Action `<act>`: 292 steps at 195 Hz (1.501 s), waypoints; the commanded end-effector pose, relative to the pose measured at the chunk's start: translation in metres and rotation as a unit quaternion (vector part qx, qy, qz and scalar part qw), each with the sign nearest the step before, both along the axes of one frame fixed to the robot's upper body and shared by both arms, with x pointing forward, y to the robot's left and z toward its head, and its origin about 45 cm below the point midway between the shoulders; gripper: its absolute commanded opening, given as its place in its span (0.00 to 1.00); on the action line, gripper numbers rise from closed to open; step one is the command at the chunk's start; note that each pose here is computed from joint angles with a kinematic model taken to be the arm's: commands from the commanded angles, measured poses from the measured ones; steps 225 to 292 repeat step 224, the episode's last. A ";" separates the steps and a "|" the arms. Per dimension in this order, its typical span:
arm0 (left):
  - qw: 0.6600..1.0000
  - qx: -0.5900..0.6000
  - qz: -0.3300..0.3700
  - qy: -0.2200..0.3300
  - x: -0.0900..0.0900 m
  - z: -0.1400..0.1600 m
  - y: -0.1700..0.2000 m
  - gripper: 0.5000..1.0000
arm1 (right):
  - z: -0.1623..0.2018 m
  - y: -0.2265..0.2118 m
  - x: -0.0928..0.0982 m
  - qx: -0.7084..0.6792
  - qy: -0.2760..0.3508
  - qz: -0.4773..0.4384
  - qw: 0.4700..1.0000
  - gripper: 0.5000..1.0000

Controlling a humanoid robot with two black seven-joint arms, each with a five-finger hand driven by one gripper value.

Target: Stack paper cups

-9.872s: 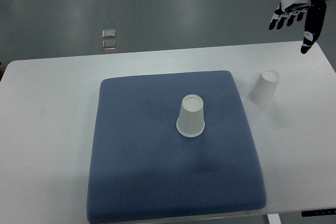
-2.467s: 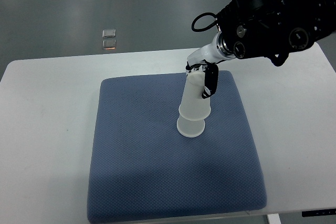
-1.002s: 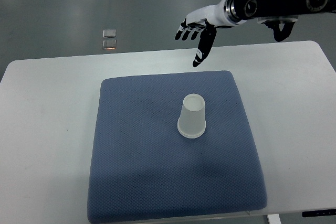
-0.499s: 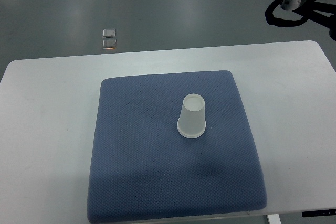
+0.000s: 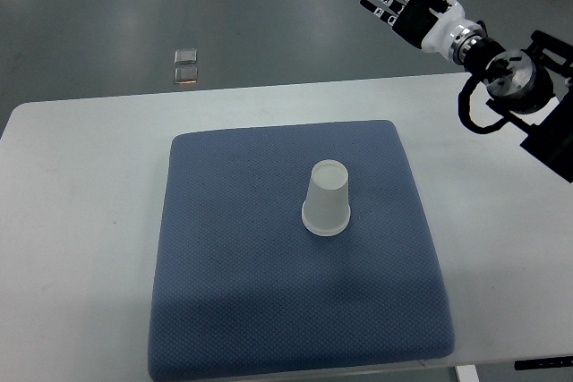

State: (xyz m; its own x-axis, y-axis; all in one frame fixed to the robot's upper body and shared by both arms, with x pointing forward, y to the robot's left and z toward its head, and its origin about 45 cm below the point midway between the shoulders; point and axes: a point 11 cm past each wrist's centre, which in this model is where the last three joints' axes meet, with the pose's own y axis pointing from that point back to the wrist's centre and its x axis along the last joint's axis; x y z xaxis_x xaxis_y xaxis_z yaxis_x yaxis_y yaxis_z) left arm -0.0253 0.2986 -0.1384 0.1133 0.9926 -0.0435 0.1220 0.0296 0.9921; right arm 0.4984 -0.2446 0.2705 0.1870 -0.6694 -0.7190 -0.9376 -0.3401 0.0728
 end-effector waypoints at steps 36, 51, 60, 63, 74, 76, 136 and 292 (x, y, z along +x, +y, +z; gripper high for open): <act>1.000 0.000 -0.001 0.000 0.000 0.000 0.000 1.00 | -0.051 0.007 -0.014 0.047 0.024 -0.008 0.999 0.83; 1.000 0.000 0.000 0.000 0.000 0.000 0.000 1.00 | -0.060 -0.002 -0.012 0.041 0.033 -0.028 0.998 0.83; 1.000 0.000 0.000 0.000 0.000 0.000 0.000 1.00 | -0.065 0.001 -0.012 0.041 0.038 -0.031 0.998 0.83; 1.000 0.000 0.000 0.001 -0.001 0.000 0.000 1.00 | -0.067 0.001 -0.012 0.041 0.040 -0.032 0.998 0.83; 1.000 0.000 -0.001 0.000 0.000 0.000 0.000 1.00 | -0.074 0.002 -0.013 0.038 0.048 -0.038 0.997 0.83; 1.000 0.000 -0.001 0.001 -0.001 0.000 0.000 1.00 | -0.075 0.002 -0.013 0.038 0.048 -0.039 0.997 0.83; 1.000 -0.001 -0.001 0.000 0.000 0.000 0.000 1.00 | -0.091 -0.003 -0.014 0.029 0.062 -0.055 0.996 0.83; 1.000 -0.001 -0.001 0.001 -0.001 0.000 0.000 1.00 | -0.106 -0.001 -0.023 0.036 0.069 -0.049 0.996 0.83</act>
